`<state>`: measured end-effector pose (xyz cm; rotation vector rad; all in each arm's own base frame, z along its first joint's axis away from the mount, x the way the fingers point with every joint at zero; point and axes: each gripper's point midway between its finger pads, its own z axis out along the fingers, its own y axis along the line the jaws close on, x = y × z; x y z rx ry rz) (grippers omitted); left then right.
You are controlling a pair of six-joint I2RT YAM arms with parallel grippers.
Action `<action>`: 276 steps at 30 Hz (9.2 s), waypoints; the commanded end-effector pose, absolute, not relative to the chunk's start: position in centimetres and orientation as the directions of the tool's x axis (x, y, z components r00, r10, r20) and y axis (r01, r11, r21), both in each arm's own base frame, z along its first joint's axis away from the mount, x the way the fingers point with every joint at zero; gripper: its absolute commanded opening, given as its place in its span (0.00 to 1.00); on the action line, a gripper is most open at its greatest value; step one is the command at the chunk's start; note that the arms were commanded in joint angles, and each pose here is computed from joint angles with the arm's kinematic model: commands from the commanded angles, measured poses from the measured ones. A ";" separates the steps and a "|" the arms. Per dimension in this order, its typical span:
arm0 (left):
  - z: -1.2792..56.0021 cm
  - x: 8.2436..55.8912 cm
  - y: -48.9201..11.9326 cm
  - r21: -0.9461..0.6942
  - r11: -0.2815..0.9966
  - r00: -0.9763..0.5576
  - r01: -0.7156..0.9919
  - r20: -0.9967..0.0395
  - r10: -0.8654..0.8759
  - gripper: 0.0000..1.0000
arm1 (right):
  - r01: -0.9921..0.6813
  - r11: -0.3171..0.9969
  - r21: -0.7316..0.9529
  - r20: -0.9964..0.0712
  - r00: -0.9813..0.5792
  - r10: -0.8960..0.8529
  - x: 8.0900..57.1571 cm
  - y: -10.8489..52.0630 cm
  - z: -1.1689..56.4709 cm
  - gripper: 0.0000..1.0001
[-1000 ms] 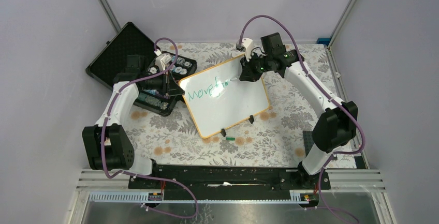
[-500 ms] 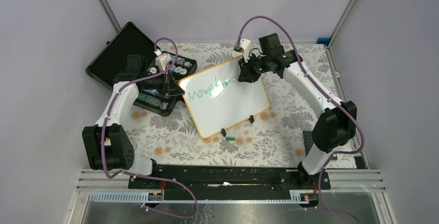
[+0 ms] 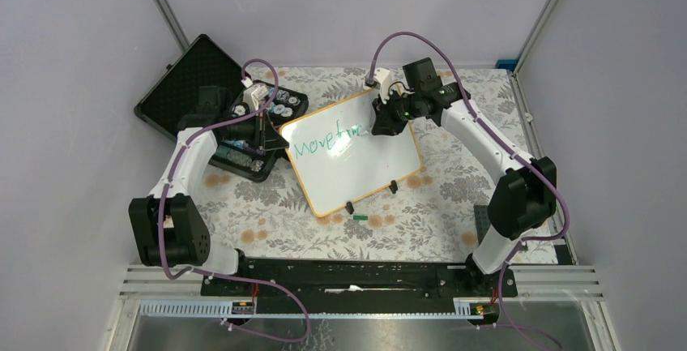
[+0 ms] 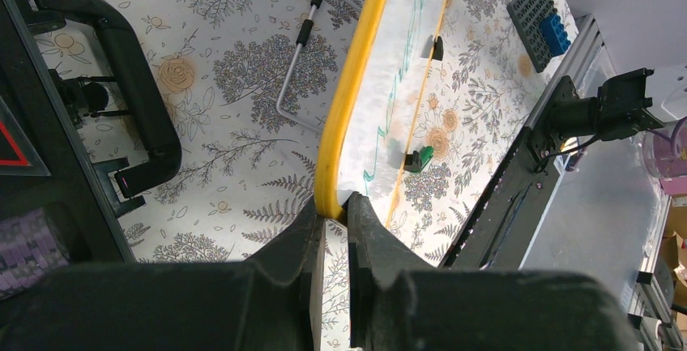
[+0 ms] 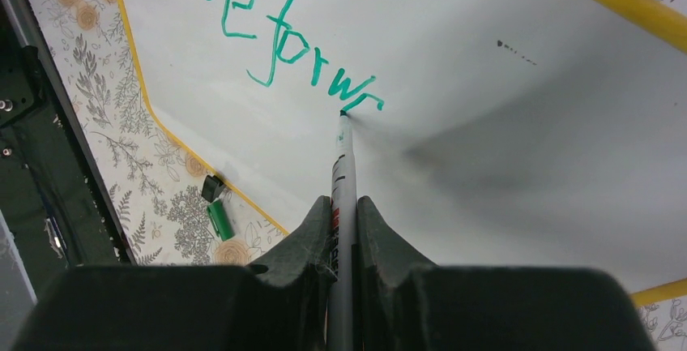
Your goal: Write a sentence on the whiteboard
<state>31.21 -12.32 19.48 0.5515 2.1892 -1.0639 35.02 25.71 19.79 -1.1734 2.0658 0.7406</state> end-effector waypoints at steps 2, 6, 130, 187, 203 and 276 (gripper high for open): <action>18.4 32.2 -11.9 -0.419 0.621 -0.642 0.662 -0.744 0.183 0.00 | -0.889 0.449 0.086 -0.768 -0.346 -0.539 35.5 25.3 20.1 0.00; 18.4 32.2 -11.9 -0.417 0.621 -0.641 0.663 -0.746 0.183 0.00 | -0.885 0.461 0.069 -0.772 -0.340 -0.537 35.9 24.9 20.6 0.00; 18.3 32.4 -12.2 -0.418 0.619 -0.644 0.665 -0.742 0.190 0.00 | -0.892 0.443 0.087 -0.816 -0.319 -0.482 37.2 24.9 24.2 0.00; 18.2 32.2 -12.1 -0.415 0.623 -0.644 0.663 -0.741 0.192 0.00 | -0.870 0.488 0.072 -0.776 -0.356 -0.521 37.4 23.7 21.9 0.00; 18.1 32.2 -12.2 -0.416 0.622 -0.646 0.663 -0.739 0.194 0.00 | -0.851 0.521 0.063 -0.779 -0.368 -0.507 38.5 23.0 22.4 0.00; 17.9 32.3 -12.2 -0.422 0.616 -0.648 0.665 -0.736 0.195 0.00 | -0.860 0.498 0.113 -0.744 -0.406 -0.531 36.8 22.6 19.9 0.00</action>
